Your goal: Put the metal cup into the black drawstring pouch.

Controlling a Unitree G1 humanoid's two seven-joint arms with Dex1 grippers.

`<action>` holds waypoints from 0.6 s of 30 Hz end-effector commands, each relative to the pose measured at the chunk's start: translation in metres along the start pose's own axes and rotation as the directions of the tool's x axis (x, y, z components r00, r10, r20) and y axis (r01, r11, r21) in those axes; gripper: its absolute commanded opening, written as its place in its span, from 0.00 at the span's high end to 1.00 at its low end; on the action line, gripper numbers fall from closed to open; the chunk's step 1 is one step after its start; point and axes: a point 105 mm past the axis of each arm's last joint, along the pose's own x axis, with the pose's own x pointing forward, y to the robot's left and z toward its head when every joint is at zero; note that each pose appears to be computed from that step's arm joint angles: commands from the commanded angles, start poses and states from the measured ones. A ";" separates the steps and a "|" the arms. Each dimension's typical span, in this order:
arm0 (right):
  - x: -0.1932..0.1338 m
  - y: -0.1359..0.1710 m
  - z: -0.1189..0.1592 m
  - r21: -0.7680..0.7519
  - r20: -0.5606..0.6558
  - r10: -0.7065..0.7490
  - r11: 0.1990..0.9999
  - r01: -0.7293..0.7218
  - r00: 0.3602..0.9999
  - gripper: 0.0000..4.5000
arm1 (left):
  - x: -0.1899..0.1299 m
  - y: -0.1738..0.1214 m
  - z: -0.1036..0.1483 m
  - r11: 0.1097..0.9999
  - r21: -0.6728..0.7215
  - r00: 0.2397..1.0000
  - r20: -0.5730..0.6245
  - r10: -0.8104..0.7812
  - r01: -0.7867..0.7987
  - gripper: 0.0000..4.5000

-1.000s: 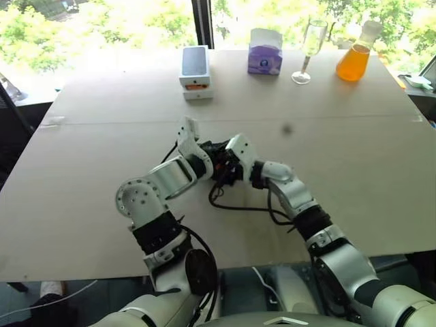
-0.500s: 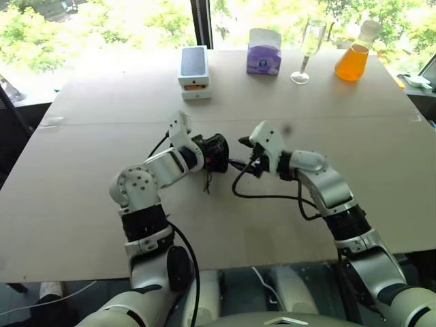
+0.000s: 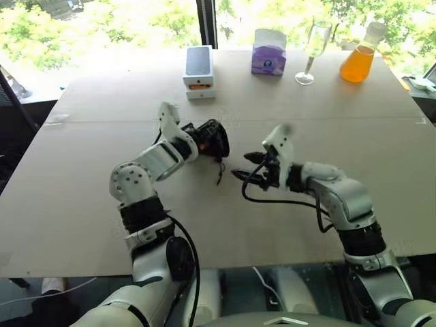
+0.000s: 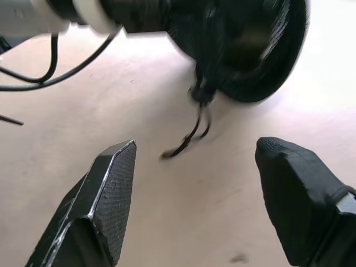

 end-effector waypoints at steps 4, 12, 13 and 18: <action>0.037 0.004 0.000 0.060 0.013 -0.014 0.998 0.013 1.000 0.23 | 0.001 -0.013 0.010 0.999 0.002 0.999 0.014 -0.039 0.039 1.00; 0.069 -0.012 -0.008 0.093 0.004 -0.126 0.988 0.125 0.992 0.23 | -0.004 -0.021 0.012 0.998 0.003 0.998 0.024 -0.057 0.057 1.00; 0.070 -0.013 -0.007 0.097 0.014 -0.133 0.987 0.131 0.991 0.23 | -0.005 -0.021 0.013 0.998 0.002 0.998 0.029 -0.057 0.057 1.00; 0.076 -0.020 -0.008 0.123 0.035 -0.167 0.979 0.162 0.985 0.23 | -0.011 -0.019 0.017 0.999 -0.005 0.998 0.045 -0.051 0.051 1.00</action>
